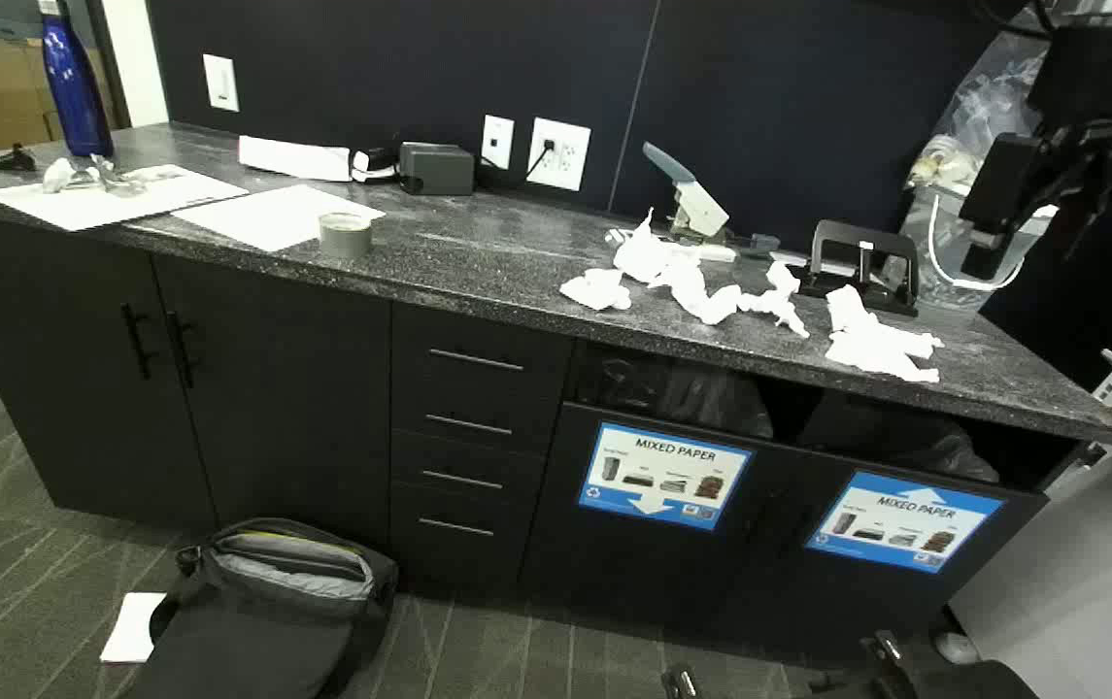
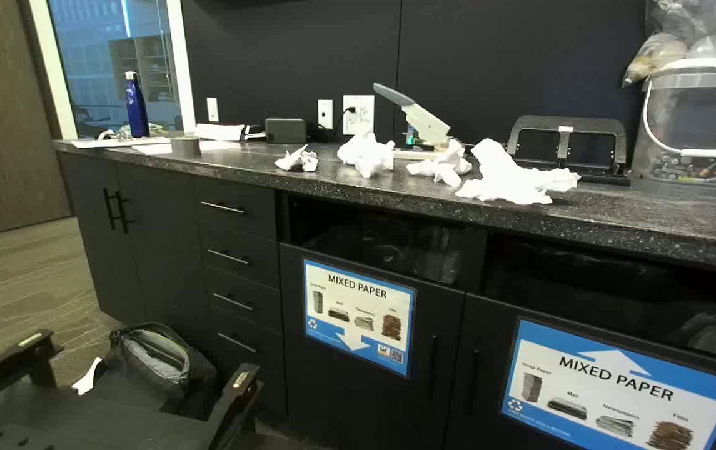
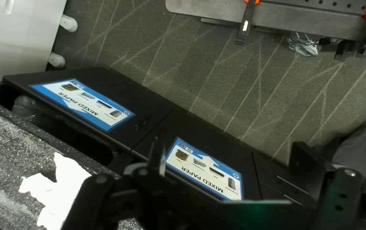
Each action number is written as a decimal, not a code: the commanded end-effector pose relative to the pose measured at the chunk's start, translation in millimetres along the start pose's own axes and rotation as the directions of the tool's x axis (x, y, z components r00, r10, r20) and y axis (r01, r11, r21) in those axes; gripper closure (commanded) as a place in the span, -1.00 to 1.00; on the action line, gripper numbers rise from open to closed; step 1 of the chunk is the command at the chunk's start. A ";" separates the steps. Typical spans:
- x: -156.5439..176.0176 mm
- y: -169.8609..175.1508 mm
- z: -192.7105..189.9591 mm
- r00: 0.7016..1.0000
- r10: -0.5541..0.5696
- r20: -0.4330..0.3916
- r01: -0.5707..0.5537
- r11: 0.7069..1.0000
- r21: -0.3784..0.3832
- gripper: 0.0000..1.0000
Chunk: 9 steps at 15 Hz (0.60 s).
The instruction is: Put the papers in the bin to the left
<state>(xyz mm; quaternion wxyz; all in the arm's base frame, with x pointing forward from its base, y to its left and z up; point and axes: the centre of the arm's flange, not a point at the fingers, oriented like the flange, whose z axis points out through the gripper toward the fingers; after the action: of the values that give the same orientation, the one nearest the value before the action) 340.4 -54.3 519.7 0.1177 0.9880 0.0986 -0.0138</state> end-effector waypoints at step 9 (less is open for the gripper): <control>47.3 -3.6 28.0 0.997 -0.037 -0.073 0.043 0.995 0.088 -1.00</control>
<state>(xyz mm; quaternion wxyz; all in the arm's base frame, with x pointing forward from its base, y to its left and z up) 350.3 -51.7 515.1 0.1065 0.9888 0.1041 -0.0013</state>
